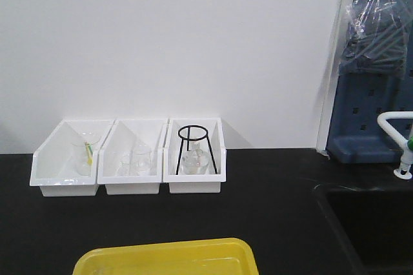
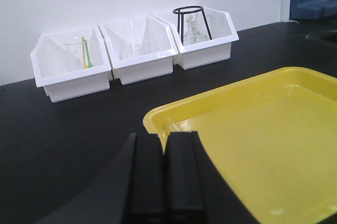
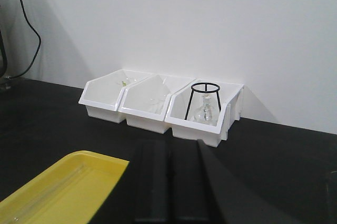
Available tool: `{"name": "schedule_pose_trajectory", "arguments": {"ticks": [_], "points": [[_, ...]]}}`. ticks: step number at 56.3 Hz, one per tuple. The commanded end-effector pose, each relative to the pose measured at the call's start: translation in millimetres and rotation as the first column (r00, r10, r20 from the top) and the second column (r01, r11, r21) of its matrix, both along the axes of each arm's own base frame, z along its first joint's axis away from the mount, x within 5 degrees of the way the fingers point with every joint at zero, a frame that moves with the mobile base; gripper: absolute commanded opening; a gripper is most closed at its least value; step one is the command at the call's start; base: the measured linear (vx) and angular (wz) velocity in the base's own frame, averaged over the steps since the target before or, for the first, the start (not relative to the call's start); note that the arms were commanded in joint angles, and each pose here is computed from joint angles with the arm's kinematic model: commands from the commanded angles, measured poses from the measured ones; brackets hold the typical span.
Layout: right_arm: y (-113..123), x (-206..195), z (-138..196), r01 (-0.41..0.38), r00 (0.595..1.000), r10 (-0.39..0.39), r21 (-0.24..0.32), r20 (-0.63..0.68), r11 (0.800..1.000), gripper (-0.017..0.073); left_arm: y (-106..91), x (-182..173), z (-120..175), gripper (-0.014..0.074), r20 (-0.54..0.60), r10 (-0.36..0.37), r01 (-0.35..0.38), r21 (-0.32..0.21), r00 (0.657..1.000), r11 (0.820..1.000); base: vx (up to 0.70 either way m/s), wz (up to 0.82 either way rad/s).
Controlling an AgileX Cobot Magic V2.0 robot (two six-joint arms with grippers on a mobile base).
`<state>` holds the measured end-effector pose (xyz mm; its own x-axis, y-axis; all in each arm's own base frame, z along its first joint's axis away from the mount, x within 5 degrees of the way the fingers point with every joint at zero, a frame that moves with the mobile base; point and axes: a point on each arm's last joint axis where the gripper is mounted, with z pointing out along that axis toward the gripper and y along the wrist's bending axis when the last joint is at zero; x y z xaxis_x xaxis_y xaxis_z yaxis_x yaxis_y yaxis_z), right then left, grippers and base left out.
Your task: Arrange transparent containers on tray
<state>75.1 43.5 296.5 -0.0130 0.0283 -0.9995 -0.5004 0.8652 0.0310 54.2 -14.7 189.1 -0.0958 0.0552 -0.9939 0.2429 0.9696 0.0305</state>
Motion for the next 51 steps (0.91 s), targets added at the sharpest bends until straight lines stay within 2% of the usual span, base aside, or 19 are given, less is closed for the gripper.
{"name": "schedule_pose_trajectory", "arguments": {"ticks": [1, 6, 10, 12, 17, 20, 25, 31, 51], "points": [[0, 2, 14, 0.012, 0.998, -0.014, 0.030, 0.065, 0.999, -0.0013, 1.4, 1, -4, -0.0008, 0.065, 0.019, -0.018, -0.029, 0.998, 0.999, 0.00, 0.00], [-1, 2, 2, 0.024, 0.997, -0.022, -0.026, 0.071, 0.999, -0.0013, 1.4, 1, -4, -0.0008, 0.065, 0.019, -0.018, -0.029, 0.998, 0.999, 0.00, 0.00], [-6, 2, -18, 0.073, 0.997, -0.072, -0.034, 0.041, 0.997, -0.0013, 1.4, 1, -4, -0.0008, 0.065, 0.019, -0.018, -0.029, 0.998, 0.999, 0.00, 0.00], [-10, 1, -28, 0.112, 0.993, -0.112, -0.019, 0.024, 0.993, -0.0013, 1.4, 1, -4, -0.0008, 0.065, 0.019, -0.018, -0.029, 0.998, 0.999, 0.00, 0.00], [-21, -2, -54, 0.227, 0.974, -0.227, -0.003, -0.010, 0.974, -0.0013, 1.4, 1, -4, -0.0008, 0.065, 0.019, -0.018, -0.029, 0.998, 0.999, 0.00, 0.00], [-27, -5, -68, 0.287, 0.958, -0.287, -0.020, -0.007, 0.958, -0.0013, 1.4, 1, -4, -0.0008, 0.065, 0.019, -0.018, -0.029, 0.998, 0.999, 0.00, 0.00], [-32, -11, -87, 0.347, 0.938, -0.345, -0.061, 0.030, 0.936, -0.0012, 1.4, 1, -4, -0.0008, 0.065, 0.019, -0.018, -0.029, 0.998, 0.999, 0.00, 0.00], [-34, -18, -99, 0.360, 0.932, -0.356, -0.051, 0.066, 0.932, -0.0011, 1.4, 1, -4, -0.0008, 0.065, 0.019, -0.018, -0.029, 0.998, 0.999, 0.00, 0.00], [-35, -19, -99, 0.361, 0.932, -0.357, -0.061, 0.069, 0.931, -0.0011, 1.4, 1, -4, -0.0008, 0.063, 0.019, -0.017, -0.028, 0.998, 0.999, 0.00, 0.00]]}}
